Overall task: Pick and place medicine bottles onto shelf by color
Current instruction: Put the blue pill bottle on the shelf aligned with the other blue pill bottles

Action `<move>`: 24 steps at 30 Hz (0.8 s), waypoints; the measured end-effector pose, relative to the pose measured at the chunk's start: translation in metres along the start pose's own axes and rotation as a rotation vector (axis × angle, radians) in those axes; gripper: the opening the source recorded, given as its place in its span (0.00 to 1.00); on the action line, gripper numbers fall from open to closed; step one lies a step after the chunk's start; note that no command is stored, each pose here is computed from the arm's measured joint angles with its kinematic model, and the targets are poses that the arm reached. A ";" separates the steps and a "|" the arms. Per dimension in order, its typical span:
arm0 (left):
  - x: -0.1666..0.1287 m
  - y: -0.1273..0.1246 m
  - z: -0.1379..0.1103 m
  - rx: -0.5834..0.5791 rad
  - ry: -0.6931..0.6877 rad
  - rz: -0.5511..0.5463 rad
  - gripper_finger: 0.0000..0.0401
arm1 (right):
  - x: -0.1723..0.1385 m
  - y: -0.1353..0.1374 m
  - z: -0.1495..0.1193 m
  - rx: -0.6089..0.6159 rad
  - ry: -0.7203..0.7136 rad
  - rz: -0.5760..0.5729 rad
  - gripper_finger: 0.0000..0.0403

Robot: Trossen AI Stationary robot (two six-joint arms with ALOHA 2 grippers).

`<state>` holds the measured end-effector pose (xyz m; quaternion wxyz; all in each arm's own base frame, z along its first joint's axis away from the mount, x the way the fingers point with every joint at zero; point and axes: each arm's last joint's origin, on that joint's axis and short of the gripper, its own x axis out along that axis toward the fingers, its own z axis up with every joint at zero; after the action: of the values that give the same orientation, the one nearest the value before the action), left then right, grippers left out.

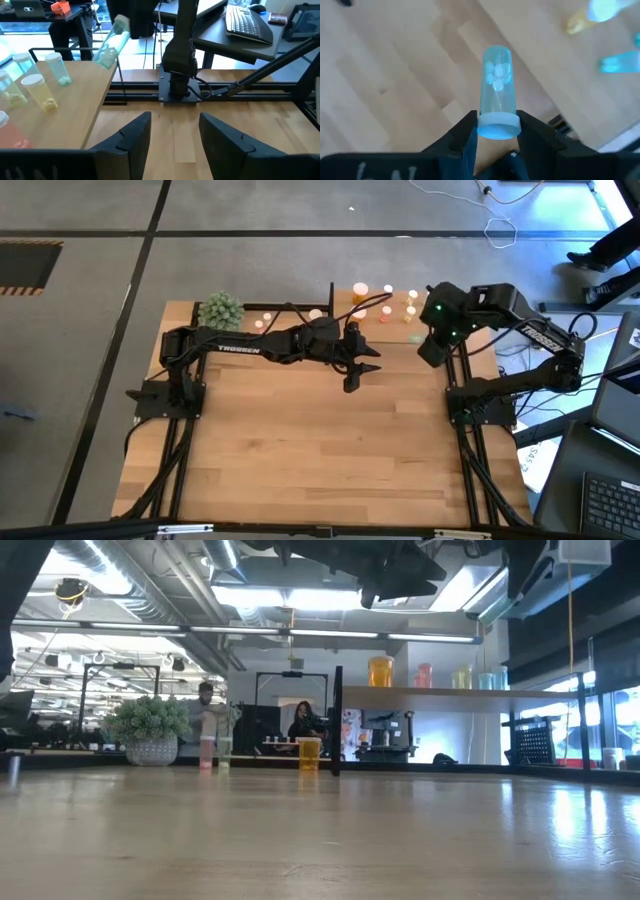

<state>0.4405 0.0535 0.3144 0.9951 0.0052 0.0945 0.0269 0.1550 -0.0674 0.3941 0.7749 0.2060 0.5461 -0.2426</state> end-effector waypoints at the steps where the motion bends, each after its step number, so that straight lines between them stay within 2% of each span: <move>1: 0.000 0.000 0.000 0.000 0.000 0.000 0.41 | -0.001 -0.001 0.000 -0.005 0.003 0.022 0.31; 7: 0.000 0.005 0.000 -0.002 0.000 0.011 0.41 | -0.014 -0.005 -0.013 -0.014 -0.043 0.082 0.31; 13: -0.001 0.013 0.000 -0.005 0.001 0.028 0.41 | -0.025 -0.012 -0.044 0.134 -0.100 0.106 0.31; 19: -0.002 0.020 -0.001 -0.008 -0.001 0.008 0.41 | 0.001 -0.013 -0.060 0.218 0.017 0.149 0.31; 24: -0.002 0.022 -0.001 -0.010 -0.001 0.002 0.41 | 0.022 -0.012 -0.056 0.181 0.103 0.122 0.31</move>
<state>0.4371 0.0758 0.3145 0.9952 0.0004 0.0939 0.0283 0.1125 -0.0475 0.3550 0.7373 0.3199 0.5478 -0.2324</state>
